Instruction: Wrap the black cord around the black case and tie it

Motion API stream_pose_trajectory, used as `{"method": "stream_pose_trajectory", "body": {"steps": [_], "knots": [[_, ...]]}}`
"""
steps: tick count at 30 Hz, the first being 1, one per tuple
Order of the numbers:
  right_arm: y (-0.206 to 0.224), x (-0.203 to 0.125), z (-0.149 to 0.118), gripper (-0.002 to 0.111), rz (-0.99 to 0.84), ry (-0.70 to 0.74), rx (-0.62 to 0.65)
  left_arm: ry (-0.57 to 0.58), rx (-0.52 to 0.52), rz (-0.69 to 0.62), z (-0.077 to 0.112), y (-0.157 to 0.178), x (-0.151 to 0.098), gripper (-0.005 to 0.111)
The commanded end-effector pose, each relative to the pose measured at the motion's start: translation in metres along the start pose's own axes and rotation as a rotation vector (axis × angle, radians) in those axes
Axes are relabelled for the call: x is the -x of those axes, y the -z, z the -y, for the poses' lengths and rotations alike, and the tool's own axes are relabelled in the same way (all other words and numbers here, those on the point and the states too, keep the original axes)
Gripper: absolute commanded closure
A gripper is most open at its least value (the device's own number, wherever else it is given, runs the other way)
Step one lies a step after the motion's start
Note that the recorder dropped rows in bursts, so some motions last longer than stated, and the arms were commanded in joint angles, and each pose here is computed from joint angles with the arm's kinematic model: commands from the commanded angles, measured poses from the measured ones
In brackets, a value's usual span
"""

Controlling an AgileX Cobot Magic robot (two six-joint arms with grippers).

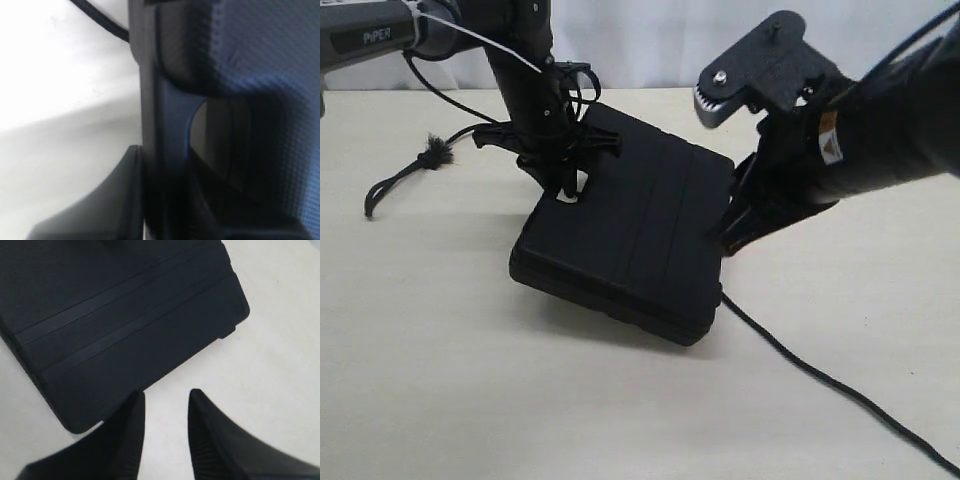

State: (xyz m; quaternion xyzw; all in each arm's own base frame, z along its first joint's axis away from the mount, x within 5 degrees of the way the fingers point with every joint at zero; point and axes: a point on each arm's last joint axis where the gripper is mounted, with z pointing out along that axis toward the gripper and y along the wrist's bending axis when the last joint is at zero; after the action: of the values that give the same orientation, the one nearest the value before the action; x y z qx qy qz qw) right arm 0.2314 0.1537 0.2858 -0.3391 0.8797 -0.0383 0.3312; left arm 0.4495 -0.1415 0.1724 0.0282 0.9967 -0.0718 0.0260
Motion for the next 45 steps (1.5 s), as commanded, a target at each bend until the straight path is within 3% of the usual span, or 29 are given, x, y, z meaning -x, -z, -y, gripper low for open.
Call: {"method": "stream_pose_trajectory", "body": {"steps": [1, 8, 14, 16, 22, 25, 30, 36, 45], "knots": [[0.013, -0.012, -0.022, 0.079, 0.119, 0.132, -0.101, -0.006, -0.057, 0.059, 0.005, 0.035, -0.003, 0.107], [0.009, -0.043, -0.072, 0.079, 0.336, 0.222, -0.125, 0.001, -0.140, 0.067, 0.013, 0.046, -0.005, 0.107], [-0.002, -0.052, -0.093, 0.076, 0.442, 0.100, -0.038, 0.002, -0.142, 0.067, 0.013, 0.046, -0.005, 0.107], [-0.010, -0.053, -0.098, 0.064, 0.422, 0.110, -0.037, 0.002, -0.142, 0.067, 0.013, 0.046, -0.005, 0.107], [-0.039, -0.060, -0.112, 0.013, 0.325, 0.194, -0.052, 0.002, -0.142, 0.067, 0.013, 0.046, -0.005, 0.107], [-0.051, -0.065, -0.118, 0.003, 0.281, 0.212, -0.048, 0.002, -0.143, 0.067, 0.013, 0.046, -0.005, 0.107], [-0.068, -0.069, -0.126, 0.004, 0.228, 0.170, -0.043, 0.004, -0.150, 0.066, 0.014, 0.046, -0.005, 0.107], [-0.070, -0.047, -0.152, 0.004, 0.275, 0.214, -0.014, 0.005, -0.152, 0.065, 0.014, 0.046, -0.005, 0.107], [-0.102, -0.035, -0.166, 0.004, 0.294, 0.208, -0.260, 0.025, -0.207, 0.055, 0.019, 0.047, -0.006, 0.107]]}}
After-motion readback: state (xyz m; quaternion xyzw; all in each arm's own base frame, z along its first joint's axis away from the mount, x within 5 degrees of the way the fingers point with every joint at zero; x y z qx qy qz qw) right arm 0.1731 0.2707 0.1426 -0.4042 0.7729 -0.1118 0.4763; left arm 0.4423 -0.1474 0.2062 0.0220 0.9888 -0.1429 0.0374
